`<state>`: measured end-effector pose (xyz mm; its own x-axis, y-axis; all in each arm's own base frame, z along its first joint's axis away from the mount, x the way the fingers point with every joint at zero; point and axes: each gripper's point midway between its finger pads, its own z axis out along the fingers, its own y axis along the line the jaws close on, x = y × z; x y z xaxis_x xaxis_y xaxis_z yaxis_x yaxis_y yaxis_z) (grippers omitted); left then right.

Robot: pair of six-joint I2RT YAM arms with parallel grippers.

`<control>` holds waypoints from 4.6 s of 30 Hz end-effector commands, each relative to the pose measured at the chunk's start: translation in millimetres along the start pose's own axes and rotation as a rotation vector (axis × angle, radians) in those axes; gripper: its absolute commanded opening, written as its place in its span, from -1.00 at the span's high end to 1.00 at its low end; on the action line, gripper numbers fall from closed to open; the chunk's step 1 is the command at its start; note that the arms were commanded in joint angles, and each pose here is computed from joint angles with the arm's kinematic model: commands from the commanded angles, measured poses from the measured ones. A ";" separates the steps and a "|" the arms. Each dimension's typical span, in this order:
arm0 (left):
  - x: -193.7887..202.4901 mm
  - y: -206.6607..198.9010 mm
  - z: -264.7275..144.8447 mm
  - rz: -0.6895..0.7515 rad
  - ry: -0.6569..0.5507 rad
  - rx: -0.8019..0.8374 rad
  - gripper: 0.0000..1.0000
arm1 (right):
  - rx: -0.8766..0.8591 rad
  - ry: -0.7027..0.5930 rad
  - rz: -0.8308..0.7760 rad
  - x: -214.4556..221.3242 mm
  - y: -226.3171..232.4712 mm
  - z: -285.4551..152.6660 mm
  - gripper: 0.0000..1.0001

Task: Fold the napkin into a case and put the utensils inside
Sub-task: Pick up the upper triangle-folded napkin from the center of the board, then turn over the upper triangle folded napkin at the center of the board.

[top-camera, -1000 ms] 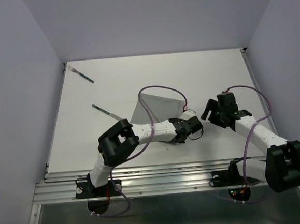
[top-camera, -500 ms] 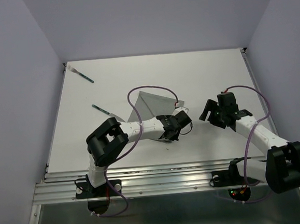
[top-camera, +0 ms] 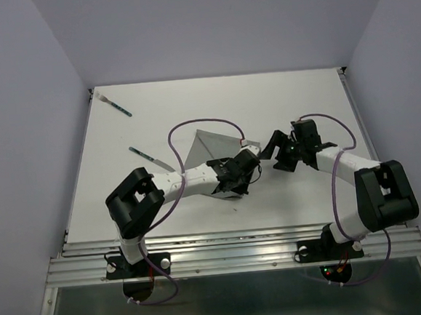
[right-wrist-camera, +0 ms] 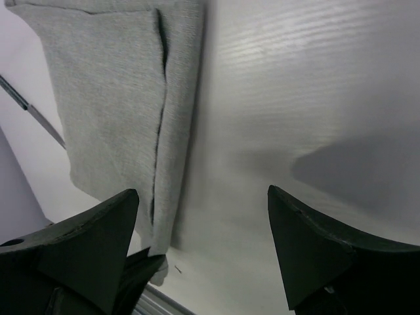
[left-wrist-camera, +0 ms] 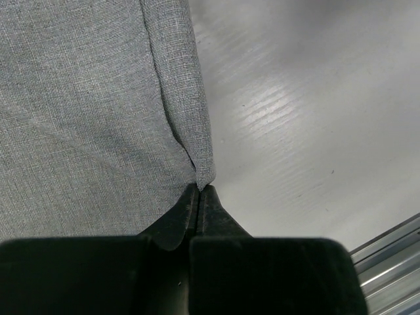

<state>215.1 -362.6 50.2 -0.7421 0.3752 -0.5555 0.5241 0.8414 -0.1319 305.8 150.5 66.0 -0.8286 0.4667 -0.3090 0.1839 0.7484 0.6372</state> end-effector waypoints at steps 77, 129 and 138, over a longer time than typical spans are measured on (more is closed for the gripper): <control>-165.0 -23.7 -157.2 0.003 -0.455 0.235 1.00 | -0.128 -0.530 -0.107 -149.6 158.1 -100.8 0.99; -114.0 -114.9 -126.7 0.023 -0.339 0.697 1.00 | 0.173 -0.571 -0.230 -151.1 102.8 -119.1 0.99; -115.2 -28.8 -84.6 -0.110 -0.314 0.605 1.00 | 0.077 -0.407 -0.232 -179.1 128.9 4.1 0.99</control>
<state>260.1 -401.7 153.5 -0.7188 0.1266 -0.6835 0.6176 0.5678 -0.5443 425.6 134.8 143.3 -0.7056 0.3810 -0.5975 0.2065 0.9171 0.3410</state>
